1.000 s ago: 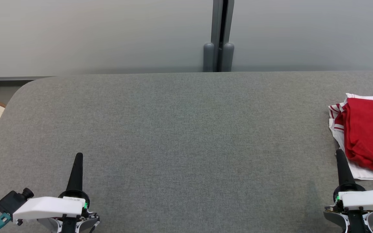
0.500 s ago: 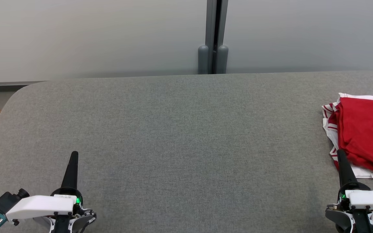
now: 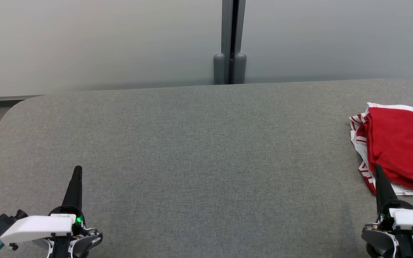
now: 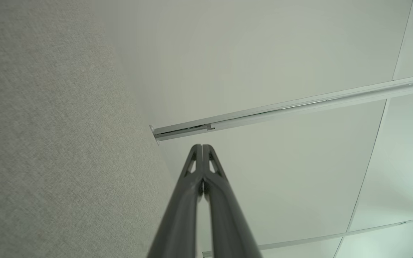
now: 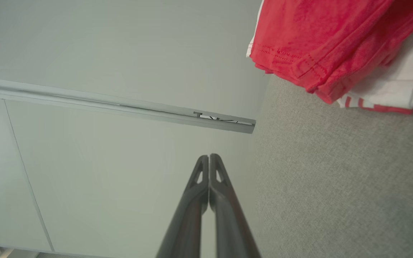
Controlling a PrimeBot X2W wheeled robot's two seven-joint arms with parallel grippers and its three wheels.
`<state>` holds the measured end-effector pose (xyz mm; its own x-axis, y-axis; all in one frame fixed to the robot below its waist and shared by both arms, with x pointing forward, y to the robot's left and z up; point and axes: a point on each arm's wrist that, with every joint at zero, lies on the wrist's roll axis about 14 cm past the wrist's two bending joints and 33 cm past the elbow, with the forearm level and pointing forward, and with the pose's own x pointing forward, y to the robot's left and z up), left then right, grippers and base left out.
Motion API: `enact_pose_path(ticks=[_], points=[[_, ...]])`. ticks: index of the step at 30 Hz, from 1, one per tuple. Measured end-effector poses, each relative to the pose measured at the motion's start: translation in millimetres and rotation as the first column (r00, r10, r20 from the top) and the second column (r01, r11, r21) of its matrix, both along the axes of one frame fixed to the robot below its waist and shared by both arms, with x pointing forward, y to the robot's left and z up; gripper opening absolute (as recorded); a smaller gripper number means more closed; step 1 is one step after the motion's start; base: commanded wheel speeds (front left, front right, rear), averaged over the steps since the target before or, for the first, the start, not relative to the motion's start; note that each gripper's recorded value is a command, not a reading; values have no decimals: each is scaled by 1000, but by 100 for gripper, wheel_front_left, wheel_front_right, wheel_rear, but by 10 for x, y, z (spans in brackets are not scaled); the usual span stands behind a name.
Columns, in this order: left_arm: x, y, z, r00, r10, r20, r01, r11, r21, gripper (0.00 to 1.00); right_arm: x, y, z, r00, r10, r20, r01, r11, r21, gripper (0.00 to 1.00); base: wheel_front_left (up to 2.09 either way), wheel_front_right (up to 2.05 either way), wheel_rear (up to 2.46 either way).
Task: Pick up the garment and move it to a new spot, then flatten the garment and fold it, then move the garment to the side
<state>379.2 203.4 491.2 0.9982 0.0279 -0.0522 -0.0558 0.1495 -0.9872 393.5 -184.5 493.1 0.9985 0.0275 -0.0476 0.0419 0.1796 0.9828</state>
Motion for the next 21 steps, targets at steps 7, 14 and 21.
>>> enact_pose_path(ticks=[7,14,21], points=[[22,-11,32,1000,-6,11,7,999,-46,0,-15,-37,29,1000,-8,8,7,999,52,0,0,0,0],[39,-22,59,1000,-12,20,14,996,-84,0,-23,-79,72,1000,-19,20,17,994,104,0,0,0,0],[60,-33,93,999,-17,33,21,992,-128,0,-42,-119,101,999,-29,29,24,988,151,0,0,0,0]])
